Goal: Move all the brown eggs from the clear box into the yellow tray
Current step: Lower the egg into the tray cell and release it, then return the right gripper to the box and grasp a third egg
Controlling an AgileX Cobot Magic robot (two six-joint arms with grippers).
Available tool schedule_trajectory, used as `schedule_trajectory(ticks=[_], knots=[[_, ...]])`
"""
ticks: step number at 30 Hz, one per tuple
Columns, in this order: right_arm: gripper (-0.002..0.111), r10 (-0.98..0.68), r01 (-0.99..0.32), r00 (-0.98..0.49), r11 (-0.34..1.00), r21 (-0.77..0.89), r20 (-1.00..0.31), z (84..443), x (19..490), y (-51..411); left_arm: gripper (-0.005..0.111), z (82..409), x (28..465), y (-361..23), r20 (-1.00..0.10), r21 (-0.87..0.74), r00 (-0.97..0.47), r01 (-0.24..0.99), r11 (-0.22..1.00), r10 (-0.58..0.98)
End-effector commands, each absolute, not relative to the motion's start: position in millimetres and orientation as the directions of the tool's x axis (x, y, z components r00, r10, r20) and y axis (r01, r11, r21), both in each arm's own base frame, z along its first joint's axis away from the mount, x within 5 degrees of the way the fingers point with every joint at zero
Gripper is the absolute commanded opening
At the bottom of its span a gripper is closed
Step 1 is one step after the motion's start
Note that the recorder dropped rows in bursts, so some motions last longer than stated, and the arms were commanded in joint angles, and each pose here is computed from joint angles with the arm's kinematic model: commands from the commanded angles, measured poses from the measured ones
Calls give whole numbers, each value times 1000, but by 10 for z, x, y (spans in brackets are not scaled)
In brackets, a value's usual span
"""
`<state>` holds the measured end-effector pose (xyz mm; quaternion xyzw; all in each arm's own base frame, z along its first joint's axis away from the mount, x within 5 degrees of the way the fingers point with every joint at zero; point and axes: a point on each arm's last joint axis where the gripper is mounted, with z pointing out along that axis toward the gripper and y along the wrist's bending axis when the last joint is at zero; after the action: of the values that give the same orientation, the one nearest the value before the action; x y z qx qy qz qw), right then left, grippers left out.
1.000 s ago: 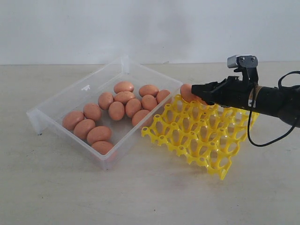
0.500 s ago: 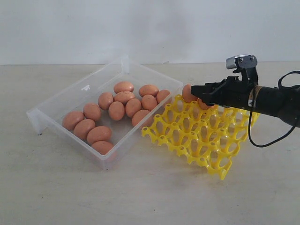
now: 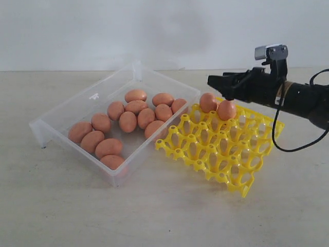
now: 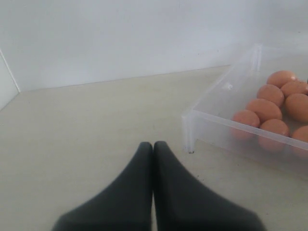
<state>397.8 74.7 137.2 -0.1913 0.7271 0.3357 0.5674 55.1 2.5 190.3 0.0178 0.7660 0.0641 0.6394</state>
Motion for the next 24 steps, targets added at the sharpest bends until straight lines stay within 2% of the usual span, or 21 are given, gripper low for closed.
schedule_trajectory(ticks=[1,2,3,5,6,7,9,10,11,13,15,17,20,22,24], knots=[[57,119,-726,-120,666,169,-986,2092,3870,773,-4,1901,552,25,-980,109,-174,-58,992,97],[57,120,-751,-149,631,191,-982,2351,3756,809,-4,1901,552,25,-980,109,-174,-58,992,97],[56,88,-762,-175,619,191,-981,2426,3697,842,-4,1901,552,25,-980,109,-174,-58,992,97],[52,-63,-790,-226,596,145,-972,2674,3460,1015,-4,1901,552,25,-980,109,-174,-58,992,97],[45,-175,-809,-249,579,105,-953,2774,3288,1196,-4,1901,552,25,-980,109,-174,-58,992,97],[41,-208,-815,-256,571,95,-944,2808,3216,1299,-4,1901,552,25,-980,109,-174,-58,992,97],[13,-248,-798,-275,597,77,-929,2923,2993,1675,-4,1901,552,25,-980,109,-174,-58,992,97],[4,-254,-807,-260,586,66,-931,2949,2944,1792,-4,1901,552,25,-980,109,-174,-58,992,97],[0,-276,-829,-233,558,42,-933,2971,2857,2003,-4,1901,552,25,-980,109,-174,-58,992,97],[0,-323,-841,-176,540,-29,-930,2980,2745,2324,-4,1901,552,25,-980,109,-174,-58,992,97],[0,-354,-793,-129,598,-118,-926,3034,2767,2524,-4,1901,552,25,-980,109,-174,-58,992,97],[0,-276,-685,-210,726,-61,-938,3051,2902,2620,-4,1901,552,25,-980,109,-174,-58,992,97],[0,-273,-602,-238,794,-78,-932,2951,3048,2641,-4,1901,552,25,-980,109,-174,-58,992,97],[0,-342,-568,-217,806,-167,-914,2854,3118,2625,-4,1901,552,25,-980,109,-174,-58,992,97],[0,-479,-533,-160,778,-333,-863,2786,3129,2631,-4,1901,552,25,-980,109,-174,-58,992,97]])
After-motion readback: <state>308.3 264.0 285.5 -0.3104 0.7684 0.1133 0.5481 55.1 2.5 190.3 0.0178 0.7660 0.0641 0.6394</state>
